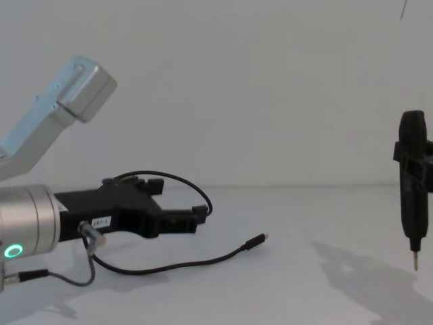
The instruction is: Pick up the data cable with the one hand.
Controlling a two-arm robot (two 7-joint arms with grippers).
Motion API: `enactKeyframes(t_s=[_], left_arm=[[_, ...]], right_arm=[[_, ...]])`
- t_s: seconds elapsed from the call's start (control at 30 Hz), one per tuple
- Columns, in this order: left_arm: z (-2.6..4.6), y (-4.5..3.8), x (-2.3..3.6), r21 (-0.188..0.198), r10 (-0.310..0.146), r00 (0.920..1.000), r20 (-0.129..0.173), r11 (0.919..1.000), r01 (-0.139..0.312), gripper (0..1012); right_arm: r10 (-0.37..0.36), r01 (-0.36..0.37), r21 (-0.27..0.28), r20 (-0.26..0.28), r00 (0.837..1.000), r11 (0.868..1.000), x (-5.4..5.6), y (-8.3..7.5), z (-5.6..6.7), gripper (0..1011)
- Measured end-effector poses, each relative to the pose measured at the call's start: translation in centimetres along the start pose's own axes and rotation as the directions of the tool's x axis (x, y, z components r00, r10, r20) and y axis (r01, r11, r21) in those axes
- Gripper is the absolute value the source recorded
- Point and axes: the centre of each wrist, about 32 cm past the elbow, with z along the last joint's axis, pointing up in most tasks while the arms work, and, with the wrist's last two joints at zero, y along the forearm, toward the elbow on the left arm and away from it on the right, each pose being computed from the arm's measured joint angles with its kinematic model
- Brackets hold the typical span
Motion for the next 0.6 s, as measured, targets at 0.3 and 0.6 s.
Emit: enactKeyframes(t_s=[0.3,0.6], left_arm=[[-0.85,-0.86,2.05,0.052,-0.085,0.9955,-0.043,0.9949,0.087,1001],[-0.94,-1.62,3.20,0.071,-0.129,0.9895,-0.064,0.9884,0.134,1002]], right_arm=[[0.000,0.000,0.000,0.000,1.000,1.000,0.0,0.0,0.0,279],[0.000,0.000,0.000,0.000,1.000,1.000,0.0,0.0,0.0,279]])
